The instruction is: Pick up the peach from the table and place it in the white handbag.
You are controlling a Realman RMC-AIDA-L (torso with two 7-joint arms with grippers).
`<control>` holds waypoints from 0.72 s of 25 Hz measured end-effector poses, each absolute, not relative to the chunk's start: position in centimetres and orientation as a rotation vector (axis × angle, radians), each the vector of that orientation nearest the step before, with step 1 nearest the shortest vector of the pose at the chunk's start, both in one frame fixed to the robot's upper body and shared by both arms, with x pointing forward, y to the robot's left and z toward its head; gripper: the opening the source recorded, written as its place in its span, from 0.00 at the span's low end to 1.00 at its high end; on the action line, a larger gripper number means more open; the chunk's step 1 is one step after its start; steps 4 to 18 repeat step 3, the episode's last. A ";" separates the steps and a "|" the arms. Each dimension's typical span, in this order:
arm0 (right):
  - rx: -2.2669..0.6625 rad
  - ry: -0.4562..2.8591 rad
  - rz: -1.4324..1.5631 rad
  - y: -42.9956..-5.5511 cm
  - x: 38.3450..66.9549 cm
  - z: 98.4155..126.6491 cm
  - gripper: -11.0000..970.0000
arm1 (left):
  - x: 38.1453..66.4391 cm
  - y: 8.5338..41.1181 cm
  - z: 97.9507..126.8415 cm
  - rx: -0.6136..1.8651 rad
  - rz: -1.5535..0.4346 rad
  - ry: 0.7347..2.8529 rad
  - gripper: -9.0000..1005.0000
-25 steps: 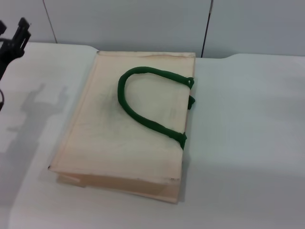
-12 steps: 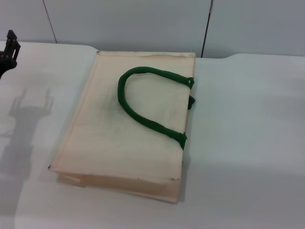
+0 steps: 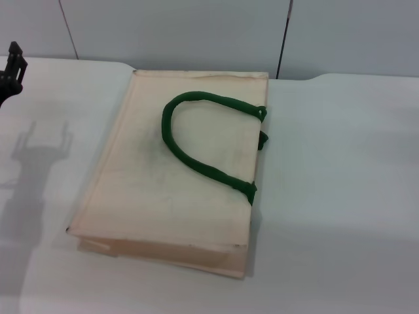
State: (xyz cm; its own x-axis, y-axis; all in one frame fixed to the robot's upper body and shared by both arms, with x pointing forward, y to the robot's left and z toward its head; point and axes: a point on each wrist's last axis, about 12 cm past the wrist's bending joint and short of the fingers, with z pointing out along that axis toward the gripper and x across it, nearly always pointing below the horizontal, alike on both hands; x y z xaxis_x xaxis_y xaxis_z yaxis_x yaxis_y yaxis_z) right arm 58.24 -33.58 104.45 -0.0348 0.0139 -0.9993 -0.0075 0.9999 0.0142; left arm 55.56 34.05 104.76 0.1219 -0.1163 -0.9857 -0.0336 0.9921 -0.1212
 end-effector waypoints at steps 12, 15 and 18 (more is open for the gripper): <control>0.005 1.606 0.017 -33.6 58.2 104.4 0.82 | 55.5 34.1 104.8 -0.124 -0.060 1.449 0.65; 0.005 1.606 0.017 -33.6 58.2 104.4 0.82 | 55.5 34.1 104.8 -0.124 -0.060 1.449 0.65; 0.005 1.606 0.017 -33.6 58.2 104.4 0.82 | 55.5 34.1 104.8 -0.124 -0.060 1.449 0.65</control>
